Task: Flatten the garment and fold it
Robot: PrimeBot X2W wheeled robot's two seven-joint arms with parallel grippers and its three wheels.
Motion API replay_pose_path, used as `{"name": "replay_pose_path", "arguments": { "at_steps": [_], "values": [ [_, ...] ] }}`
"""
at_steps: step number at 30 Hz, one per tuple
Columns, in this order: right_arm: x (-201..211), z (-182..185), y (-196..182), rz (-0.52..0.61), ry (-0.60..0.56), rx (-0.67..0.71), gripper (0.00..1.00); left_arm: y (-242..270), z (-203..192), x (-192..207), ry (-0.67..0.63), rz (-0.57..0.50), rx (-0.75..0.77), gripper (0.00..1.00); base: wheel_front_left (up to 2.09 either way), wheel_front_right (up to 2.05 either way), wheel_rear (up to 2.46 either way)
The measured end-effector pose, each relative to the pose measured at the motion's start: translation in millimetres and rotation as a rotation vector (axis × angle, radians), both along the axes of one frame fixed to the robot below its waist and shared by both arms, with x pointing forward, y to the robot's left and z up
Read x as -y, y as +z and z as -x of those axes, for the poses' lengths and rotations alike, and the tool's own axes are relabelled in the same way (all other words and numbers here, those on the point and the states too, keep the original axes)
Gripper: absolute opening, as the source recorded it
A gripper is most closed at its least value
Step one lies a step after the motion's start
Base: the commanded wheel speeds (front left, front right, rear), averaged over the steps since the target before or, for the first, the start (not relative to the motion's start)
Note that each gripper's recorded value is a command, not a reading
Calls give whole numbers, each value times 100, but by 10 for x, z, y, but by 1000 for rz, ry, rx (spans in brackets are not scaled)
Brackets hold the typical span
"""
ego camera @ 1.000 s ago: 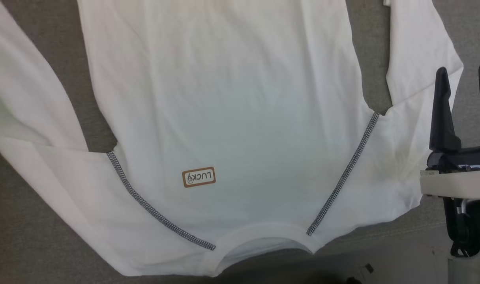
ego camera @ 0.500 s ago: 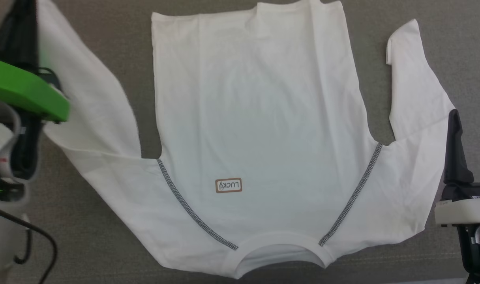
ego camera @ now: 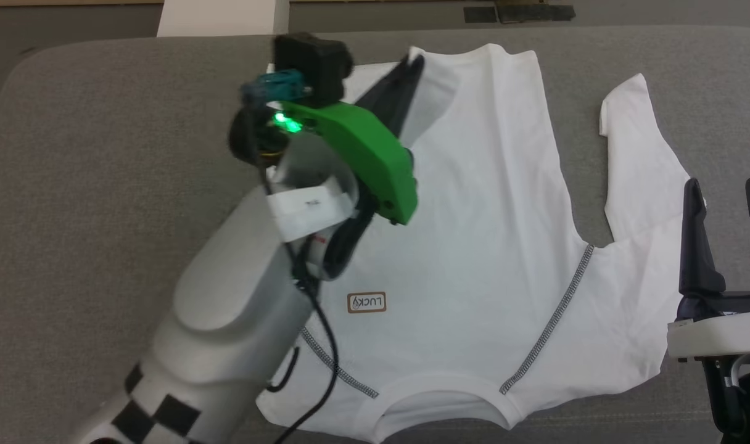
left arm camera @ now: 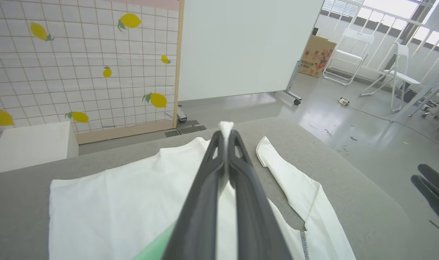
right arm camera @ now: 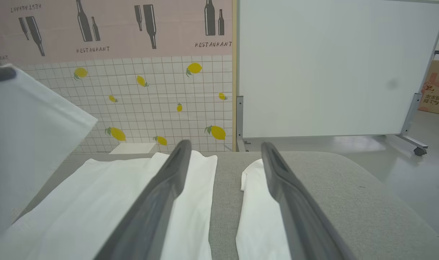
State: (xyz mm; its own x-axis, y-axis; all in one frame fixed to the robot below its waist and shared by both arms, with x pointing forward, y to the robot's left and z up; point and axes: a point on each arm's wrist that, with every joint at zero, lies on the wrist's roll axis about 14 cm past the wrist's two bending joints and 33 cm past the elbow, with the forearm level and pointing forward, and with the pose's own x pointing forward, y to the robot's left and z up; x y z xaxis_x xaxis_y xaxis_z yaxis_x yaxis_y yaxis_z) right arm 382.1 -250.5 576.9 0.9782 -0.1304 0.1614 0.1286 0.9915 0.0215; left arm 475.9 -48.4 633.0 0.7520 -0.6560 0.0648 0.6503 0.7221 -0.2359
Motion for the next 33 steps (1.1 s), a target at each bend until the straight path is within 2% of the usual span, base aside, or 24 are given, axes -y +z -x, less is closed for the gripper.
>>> {"name": "replay_pose_path", "arguments": {
  "at_steps": [4,11,18,25,29,31,32,33],
  "values": [
    [15,5,-84,-17,-3,-23,100,-393,-28,384,-77,-64,-96,0,0,0,0],
    [132,34,-265,-47,-39,-56,100,-1062,-51,784,-192,-204,-195,0,0,0,0],
    [286,99,-425,-58,-92,-85,100,-1575,211,1179,-361,-281,-279,0,0,0,0],
    [429,164,-541,-65,-143,-108,100,-2304,538,1267,-501,-498,-377,0,0,0,0],
    [485,201,-608,-62,-164,-127,100,-2484,724,1306,-584,-558,-406,0,0,0,0],
    [492,207,-620,-62,-167,-129,100,-2497,767,1320,-600,-559,-417,82,0,0,0],
    [488,204,-619,-66,-165,-128,100,-2480,784,1329,-605,-548,-426,100,0,0,0],
    [487,204,-616,-66,-165,-126,100,-2465,797,1335,-608,-539,-432,100,0,0,0]
  ]
}}
